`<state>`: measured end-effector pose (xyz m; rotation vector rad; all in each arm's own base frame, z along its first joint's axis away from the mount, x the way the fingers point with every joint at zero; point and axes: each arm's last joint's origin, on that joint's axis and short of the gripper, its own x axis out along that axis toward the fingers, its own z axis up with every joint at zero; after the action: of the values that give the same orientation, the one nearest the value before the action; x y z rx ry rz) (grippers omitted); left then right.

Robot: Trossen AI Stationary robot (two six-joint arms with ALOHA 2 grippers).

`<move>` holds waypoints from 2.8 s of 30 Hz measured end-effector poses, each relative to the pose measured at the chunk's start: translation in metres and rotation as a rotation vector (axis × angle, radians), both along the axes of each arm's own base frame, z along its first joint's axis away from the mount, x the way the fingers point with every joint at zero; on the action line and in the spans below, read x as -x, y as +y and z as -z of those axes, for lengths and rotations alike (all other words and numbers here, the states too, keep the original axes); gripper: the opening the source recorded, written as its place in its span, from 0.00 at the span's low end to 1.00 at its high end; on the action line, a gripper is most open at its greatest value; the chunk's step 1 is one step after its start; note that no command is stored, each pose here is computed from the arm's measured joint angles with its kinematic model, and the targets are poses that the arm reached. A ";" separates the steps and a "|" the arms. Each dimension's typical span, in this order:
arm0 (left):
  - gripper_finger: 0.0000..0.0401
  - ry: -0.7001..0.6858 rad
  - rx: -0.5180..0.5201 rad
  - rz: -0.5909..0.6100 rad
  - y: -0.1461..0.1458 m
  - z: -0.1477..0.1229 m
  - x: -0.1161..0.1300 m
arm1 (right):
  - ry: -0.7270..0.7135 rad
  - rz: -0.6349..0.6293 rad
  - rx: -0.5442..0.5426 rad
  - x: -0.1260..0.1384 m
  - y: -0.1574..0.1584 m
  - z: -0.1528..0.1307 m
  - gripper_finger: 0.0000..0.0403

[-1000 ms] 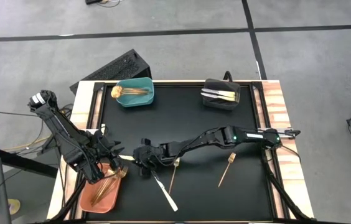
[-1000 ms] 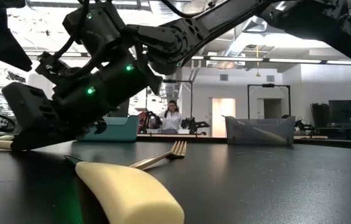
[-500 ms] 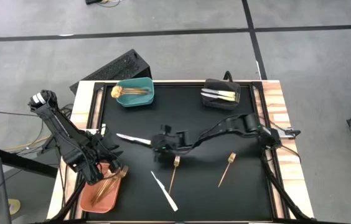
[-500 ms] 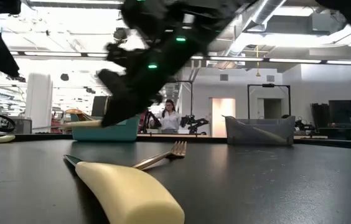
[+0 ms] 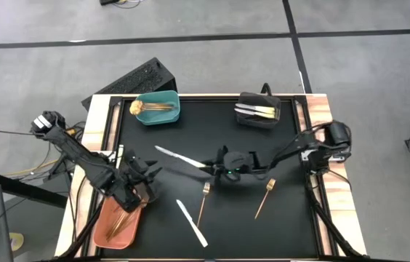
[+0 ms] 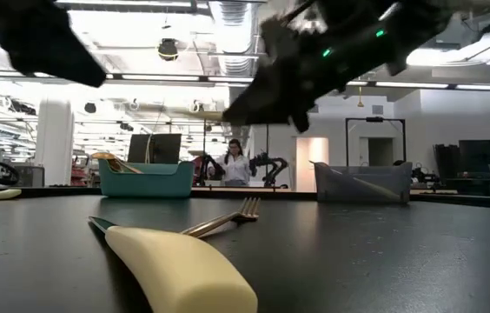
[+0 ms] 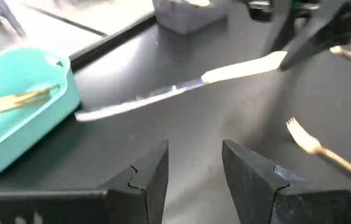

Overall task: Sort silverware by color (type)
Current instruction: Put the yellow table knife into the black bin

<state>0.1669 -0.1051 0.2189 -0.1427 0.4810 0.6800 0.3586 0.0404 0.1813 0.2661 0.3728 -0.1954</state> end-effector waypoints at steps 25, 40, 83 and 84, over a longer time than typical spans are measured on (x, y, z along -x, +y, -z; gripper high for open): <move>0.34 0.180 -0.447 0.407 -0.005 -0.013 -0.057 | -0.070 -0.129 -0.404 0.082 -0.009 0.006 0.27; 0.34 0.422 -0.604 0.460 0.019 0.013 -0.086 | -0.098 -0.175 -0.387 0.082 0.001 0.003 0.27; 0.00 0.328 0.024 0.595 0.047 0.032 -0.104 | -0.153 -0.028 0.136 0.117 0.010 -0.050 0.70; 0.00 0.310 0.028 0.599 0.047 0.033 -0.107 | -0.147 -0.037 0.120 0.114 0.010 -0.046 0.70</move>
<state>0.2742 -0.0582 0.1861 0.0839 0.7888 0.1044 0.2450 0.0508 0.2275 0.1545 0.2196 -0.1602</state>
